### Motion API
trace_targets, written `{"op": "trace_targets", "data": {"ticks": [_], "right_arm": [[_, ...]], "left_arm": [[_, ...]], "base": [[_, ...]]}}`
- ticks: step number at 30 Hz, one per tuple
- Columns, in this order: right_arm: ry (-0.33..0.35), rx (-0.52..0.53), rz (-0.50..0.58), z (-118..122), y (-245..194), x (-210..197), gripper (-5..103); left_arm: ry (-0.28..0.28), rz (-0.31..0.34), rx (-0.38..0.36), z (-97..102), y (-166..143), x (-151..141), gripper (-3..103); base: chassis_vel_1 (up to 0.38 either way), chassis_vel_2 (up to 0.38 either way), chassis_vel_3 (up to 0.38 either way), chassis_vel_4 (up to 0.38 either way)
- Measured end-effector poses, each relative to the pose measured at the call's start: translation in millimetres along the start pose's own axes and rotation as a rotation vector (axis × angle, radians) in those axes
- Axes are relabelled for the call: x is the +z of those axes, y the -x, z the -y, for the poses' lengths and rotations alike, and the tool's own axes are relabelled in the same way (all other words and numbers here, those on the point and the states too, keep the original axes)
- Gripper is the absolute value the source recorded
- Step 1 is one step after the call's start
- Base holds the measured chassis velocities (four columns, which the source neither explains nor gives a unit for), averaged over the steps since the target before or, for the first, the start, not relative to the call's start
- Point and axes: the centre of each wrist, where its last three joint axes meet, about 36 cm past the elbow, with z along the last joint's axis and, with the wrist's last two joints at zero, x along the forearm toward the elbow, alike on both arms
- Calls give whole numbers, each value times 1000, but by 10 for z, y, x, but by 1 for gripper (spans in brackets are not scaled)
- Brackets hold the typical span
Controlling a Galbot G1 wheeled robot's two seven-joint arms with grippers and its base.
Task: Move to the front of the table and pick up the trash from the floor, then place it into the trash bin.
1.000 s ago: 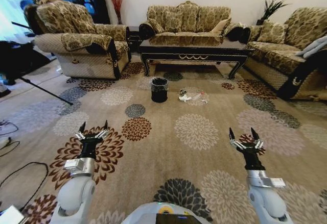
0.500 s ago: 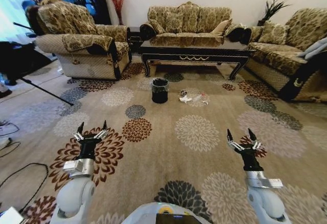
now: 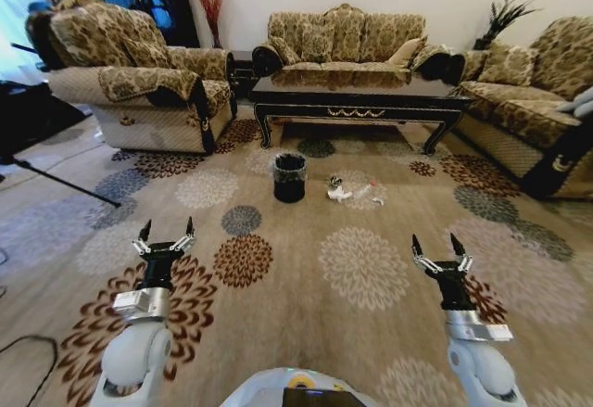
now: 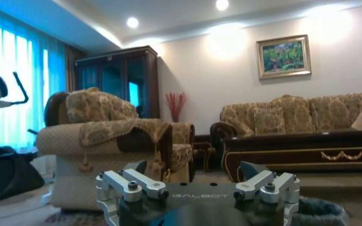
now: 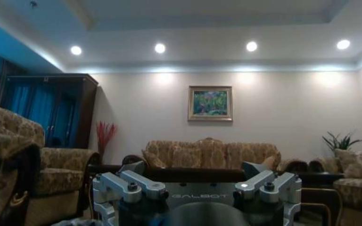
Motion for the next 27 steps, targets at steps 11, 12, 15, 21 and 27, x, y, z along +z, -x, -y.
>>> {"op": "trace_targets", "data": {"ticks": [11, 12, 15, 21, 27], "right_arm": [[2, -4, 7, -34, -22, 13, 100], [2, -4, 8, -34, -23, 13, 100], [2, -4, 9, -35, -24, 15, 100], [2, -4, 10, -38, -28, 20, 100], [5, -2, 9, -46, -29, 37, 100]], "left_arm": [[1, 24, 5, 0, -39, -127, 100], [0, 26, 6, 2, -48, -141, 100], [-1, 26, 7, 6, -61, -151, 100], [-3, 30, 5, 19, -80, -174, 100], [0, 27, 2, 25, -99, -173, 100]], "base": [[-361, 359, 365, -359], [-317, 302, 344, -358], [-350, 328, 340, -352], [-352, 356, 347, -362], [-359, 360, 351, -350]]}}
